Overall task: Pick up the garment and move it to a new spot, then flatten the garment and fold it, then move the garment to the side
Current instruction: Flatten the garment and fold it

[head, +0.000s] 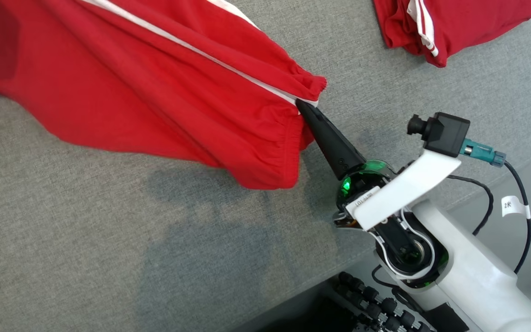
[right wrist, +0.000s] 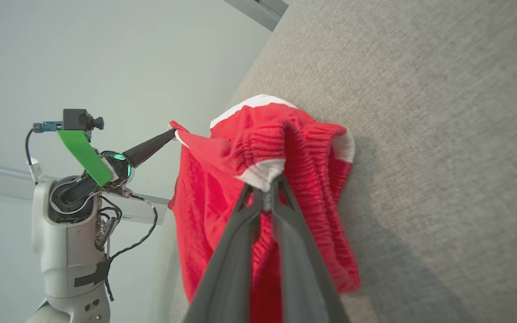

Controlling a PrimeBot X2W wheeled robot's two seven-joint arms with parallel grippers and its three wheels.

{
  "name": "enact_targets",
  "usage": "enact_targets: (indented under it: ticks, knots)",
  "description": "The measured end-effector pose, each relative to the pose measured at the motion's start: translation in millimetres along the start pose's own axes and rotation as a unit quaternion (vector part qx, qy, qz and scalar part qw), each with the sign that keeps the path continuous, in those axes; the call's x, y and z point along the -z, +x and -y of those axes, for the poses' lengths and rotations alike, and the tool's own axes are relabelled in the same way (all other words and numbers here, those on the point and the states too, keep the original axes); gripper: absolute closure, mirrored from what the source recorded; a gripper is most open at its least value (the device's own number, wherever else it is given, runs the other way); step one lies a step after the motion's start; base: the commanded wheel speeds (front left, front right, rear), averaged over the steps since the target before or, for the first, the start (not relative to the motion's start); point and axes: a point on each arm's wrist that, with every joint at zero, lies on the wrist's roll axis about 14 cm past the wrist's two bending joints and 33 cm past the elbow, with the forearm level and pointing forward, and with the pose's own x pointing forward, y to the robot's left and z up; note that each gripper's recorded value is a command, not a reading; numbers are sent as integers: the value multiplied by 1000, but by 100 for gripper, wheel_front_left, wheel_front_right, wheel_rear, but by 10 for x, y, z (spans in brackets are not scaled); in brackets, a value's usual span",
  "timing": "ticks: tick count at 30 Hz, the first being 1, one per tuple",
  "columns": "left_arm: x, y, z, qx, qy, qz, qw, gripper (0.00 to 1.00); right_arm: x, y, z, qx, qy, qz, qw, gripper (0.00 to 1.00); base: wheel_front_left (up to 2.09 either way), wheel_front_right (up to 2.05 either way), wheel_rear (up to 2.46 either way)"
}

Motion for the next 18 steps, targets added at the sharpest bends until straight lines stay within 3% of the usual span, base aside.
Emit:
enact_targets:
  ticks: [16,17,18]
  knots:
    - [109,215,-95,-14,-2,-25,1000,100,29,57,-153,-32,-25,4,999,100,0,0,0]
    - [109,215,-95,-14,-2,-25,1000,100,29,57,-153,-32,-25,4,999,56,0,0,0]
    - [114,218,-104,-17,-1,-26,1000,100,12,50,-148,-31,-27,7,999,0,0,0,0]
